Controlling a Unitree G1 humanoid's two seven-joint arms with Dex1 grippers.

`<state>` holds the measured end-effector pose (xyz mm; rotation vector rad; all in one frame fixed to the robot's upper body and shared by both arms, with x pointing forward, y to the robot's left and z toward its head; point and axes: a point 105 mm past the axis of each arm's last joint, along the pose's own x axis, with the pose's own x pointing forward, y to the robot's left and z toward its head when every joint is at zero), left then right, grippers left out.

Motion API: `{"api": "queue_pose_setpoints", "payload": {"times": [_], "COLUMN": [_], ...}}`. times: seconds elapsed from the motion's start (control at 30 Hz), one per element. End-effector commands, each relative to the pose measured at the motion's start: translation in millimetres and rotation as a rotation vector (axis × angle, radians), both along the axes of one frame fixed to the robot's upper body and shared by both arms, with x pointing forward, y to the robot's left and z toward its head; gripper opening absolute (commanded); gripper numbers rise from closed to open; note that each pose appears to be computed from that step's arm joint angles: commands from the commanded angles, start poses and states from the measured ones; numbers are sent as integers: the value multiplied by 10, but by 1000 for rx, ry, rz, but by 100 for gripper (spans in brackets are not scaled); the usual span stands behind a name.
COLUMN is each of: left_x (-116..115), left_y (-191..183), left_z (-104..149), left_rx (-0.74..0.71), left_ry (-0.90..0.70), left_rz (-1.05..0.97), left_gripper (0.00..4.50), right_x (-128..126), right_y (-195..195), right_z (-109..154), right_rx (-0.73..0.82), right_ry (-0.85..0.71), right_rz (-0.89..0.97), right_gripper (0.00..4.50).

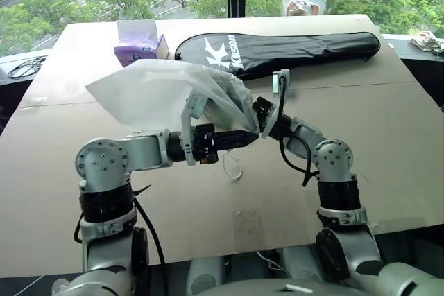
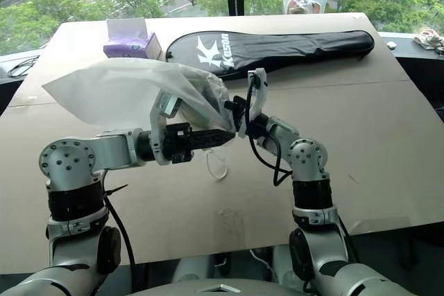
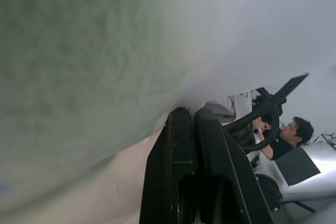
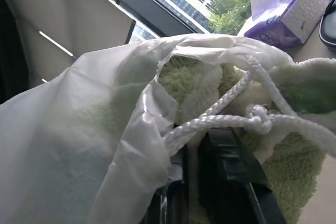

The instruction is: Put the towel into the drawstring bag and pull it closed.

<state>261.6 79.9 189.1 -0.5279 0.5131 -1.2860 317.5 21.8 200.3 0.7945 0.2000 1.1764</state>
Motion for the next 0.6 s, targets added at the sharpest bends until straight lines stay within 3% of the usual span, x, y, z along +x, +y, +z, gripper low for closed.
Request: {"api": "queue_pose_setpoints", "payload": {"times": [0.03,0.17,0.27,0.4,0.6], "left_x": [-60,-11,-35,-256,-332], "left_y": [-81,-18,-35,-232,-445], "left_z": [121,166,136,43,32], "left_rx": [-46,-66,-71,-68,-148], "left_ry": [-31,-25,5,37,119], "left_rz": [-47,-13,-28,-147,-212], "left_gripper": [0,0,0,0,0], "right_x": [-328,-424,-405,-217,-76], "right_y": [110,-80,-44,329,623], "right_z": [-17,-31,156,325,142], "right_rx": [-55,-31,104,186,192], "right_ry": [-58,-44,-16,2,49], "right_rz": [176,208,218,155,152], "right_gripper": [6,6,6,6,6]}}
